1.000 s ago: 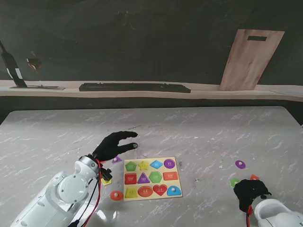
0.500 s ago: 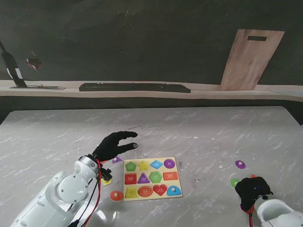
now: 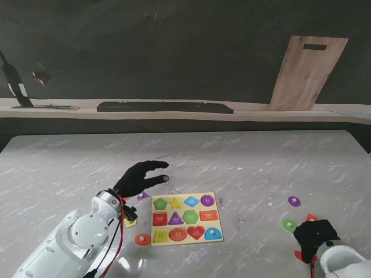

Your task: Fit puzzle pieces into a puzzle board

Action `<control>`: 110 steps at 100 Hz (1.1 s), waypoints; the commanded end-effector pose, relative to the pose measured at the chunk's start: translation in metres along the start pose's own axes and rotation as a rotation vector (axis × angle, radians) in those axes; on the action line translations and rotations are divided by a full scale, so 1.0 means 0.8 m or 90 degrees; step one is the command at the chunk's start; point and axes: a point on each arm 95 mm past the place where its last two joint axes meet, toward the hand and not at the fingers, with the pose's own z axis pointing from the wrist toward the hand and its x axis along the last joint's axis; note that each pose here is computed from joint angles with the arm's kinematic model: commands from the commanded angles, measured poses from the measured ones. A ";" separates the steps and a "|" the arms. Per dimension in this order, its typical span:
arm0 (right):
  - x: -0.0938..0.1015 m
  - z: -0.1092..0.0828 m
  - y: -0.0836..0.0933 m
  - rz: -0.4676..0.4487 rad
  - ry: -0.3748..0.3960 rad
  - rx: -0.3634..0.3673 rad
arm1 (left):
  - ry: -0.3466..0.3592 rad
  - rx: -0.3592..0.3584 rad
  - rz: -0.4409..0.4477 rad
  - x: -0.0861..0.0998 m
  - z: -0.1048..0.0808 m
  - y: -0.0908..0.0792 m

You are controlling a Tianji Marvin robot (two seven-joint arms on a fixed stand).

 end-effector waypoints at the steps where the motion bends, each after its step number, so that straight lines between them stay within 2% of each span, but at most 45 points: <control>1: 0.005 -0.002 -0.002 -0.008 0.006 0.006 | 0.002 -0.002 -0.003 0.002 0.000 0.001; 58: 0.010 0.006 -0.010 -0.016 -0.003 0.028 | 0.000 -0.004 -0.003 0.001 0.001 0.001; 110: 0.014 0.009 -0.015 0.020 0.003 0.058 | -0.001 -0.005 -0.002 0.001 0.001 0.002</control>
